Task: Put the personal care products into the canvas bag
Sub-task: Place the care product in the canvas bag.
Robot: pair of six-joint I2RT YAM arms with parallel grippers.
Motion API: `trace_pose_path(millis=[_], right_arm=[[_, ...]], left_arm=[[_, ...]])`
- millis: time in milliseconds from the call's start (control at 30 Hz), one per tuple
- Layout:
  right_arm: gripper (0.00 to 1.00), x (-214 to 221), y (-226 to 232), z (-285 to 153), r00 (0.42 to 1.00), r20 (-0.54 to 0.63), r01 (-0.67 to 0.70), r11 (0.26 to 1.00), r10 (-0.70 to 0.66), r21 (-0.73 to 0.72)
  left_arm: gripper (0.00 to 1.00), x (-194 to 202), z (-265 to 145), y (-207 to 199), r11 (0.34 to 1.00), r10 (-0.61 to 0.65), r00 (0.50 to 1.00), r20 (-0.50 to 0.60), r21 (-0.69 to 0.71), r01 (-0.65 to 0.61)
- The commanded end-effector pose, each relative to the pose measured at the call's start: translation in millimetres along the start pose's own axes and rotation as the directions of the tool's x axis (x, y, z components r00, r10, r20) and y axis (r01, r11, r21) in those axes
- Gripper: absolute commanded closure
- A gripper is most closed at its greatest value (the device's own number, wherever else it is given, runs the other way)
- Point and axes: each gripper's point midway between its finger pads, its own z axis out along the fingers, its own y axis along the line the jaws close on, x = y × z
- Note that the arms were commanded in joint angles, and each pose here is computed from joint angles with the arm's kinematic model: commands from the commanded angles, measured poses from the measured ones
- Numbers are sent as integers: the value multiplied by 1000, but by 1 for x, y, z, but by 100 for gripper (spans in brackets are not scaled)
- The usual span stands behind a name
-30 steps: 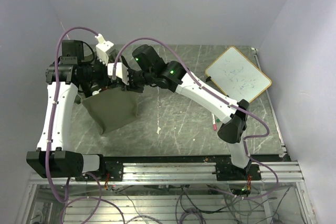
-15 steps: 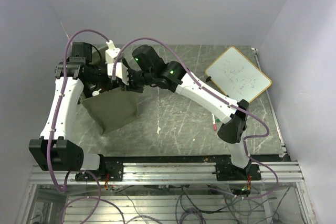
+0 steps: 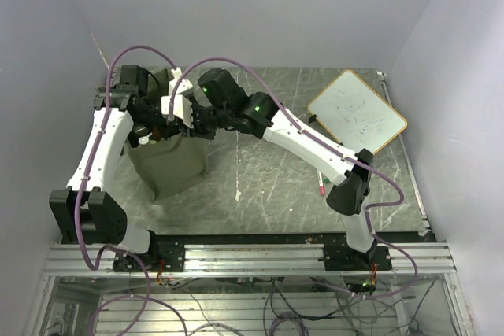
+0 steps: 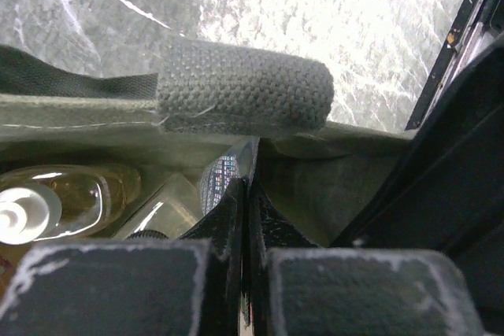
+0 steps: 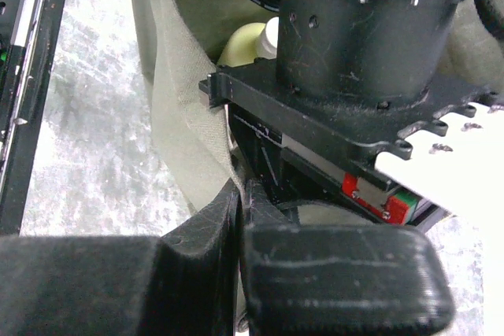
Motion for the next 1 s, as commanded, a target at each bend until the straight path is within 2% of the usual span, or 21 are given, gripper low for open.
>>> trace_pose_path(millis=[0,433,733,967], right_arm=[[100,-53,-24,-19,983,152,83,991,-99,106],[100,-56,-28,-27,983,150,88,988,-107,128],[100,-52,-25,-37,984,142,93,989,-109,117],[100,-43,-13,-39,981,125,136,987,-145,82]], left_arm=[[93,7,12,-16,994,40,999,-5,101,-39],[93,4,-5,-31,969,193,981,-2,159,-191],[92,-6,-10,-20,980,179,983,47,84,-183],[93,-15,-11,-26,974,141,987,77,167,-152]])
